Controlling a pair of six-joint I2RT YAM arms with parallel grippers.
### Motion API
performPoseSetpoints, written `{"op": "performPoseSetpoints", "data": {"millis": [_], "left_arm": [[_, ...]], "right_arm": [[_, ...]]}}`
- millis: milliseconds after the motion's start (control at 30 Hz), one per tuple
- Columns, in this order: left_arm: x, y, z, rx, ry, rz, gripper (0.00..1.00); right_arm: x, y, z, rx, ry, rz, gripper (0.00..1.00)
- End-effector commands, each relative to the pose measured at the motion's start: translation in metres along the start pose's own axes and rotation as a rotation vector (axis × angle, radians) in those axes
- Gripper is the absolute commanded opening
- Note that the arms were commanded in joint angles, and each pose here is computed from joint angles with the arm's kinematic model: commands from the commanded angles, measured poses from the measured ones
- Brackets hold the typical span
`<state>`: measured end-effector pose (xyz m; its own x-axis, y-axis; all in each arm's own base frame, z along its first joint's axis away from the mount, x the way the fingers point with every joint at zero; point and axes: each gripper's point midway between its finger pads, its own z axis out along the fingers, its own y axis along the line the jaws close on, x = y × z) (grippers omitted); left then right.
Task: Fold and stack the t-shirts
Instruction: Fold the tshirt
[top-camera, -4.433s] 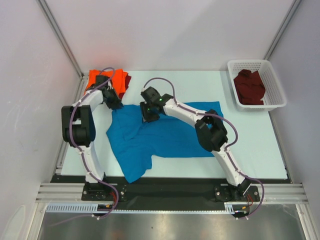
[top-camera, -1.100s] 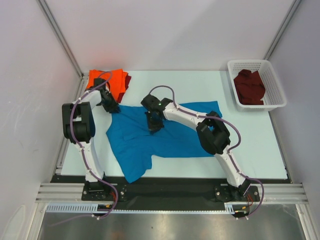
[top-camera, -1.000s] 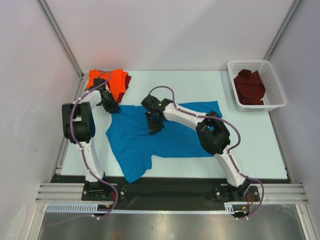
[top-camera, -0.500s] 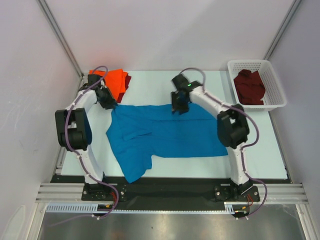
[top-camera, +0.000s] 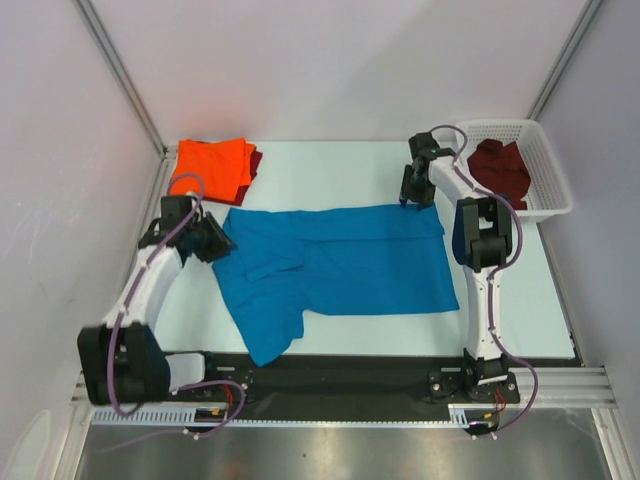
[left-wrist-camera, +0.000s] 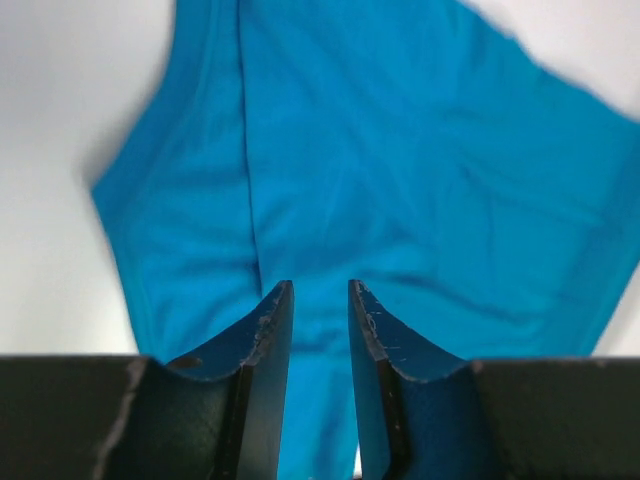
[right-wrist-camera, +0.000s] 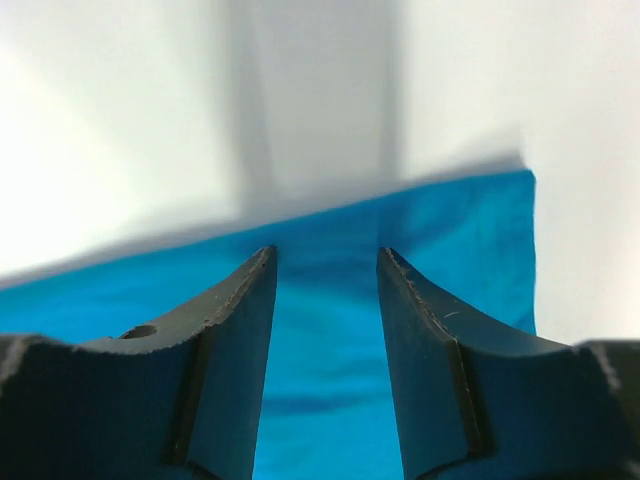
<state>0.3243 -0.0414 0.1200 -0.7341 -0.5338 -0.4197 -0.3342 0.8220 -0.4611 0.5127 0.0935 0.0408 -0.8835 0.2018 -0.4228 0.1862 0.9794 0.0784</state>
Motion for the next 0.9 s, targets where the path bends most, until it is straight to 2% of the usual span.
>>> {"op": "performPoseSetpoints", "data": {"millis": [0, 67, 200, 333, 433, 567, 667, 700, 767, 800, 867], "left_arm": [[0.046, 0.01, -0.027, -0.032, 0.047, -0.042, 0.35], [0.083, 0.02, -0.027, -0.068, 0.13, -0.04, 0.36], [0.115, 0.026, -0.035, -0.061, 0.168, -0.05, 0.36], [0.136, 0.034, -0.043, -0.111, 0.204, -0.047, 0.38], [0.161, 0.042, -0.048, -0.138, 0.245, -0.104, 0.34], [0.2, 0.057, -0.042, -0.124, 0.27, -0.184, 0.33], [0.204, 0.059, -0.036, -0.121, 0.234, -0.187, 0.33], [0.203, 0.058, -0.032, -0.127, 0.232, -0.188, 0.33], [0.198, 0.053, -0.029, -0.139, 0.224, -0.197, 0.3], [0.203, 0.054, -0.027, -0.167, 0.255, -0.181, 0.24], [0.201, 0.054, -0.028, -0.223, 0.254, -0.161, 0.21]], "right_arm": [[-0.007, -0.02, 0.014, 0.032, 0.005, 0.012, 0.5], [-0.006, -0.022, 0.019, 0.019, 0.011, 0.028, 0.5], [-0.018, -0.016, 0.011, 0.008, -0.034, 0.008, 0.5], [-0.032, -0.001, -0.047, 0.062, -0.107, -0.048, 0.57], [-0.014, 0.01, -0.081, 0.039, -0.103, -0.037, 0.63], [0.036, 0.044, -0.15, -0.147, -0.131, -0.069, 0.66], [0.071, 0.062, -0.194, -0.277, -0.126, -0.119, 0.67], [0.106, 0.069, -0.192, -0.306, -0.057, -0.169, 0.66], [0.134, 0.078, -0.219, -0.363, -0.072, -0.223, 0.63], [0.157, 0.073, -0.213, -0.353, -0.028, -0.227, 0.61], [0.175, 0.068, -0.22, -0.363, -0.023, -0.224, 0.61]]}}
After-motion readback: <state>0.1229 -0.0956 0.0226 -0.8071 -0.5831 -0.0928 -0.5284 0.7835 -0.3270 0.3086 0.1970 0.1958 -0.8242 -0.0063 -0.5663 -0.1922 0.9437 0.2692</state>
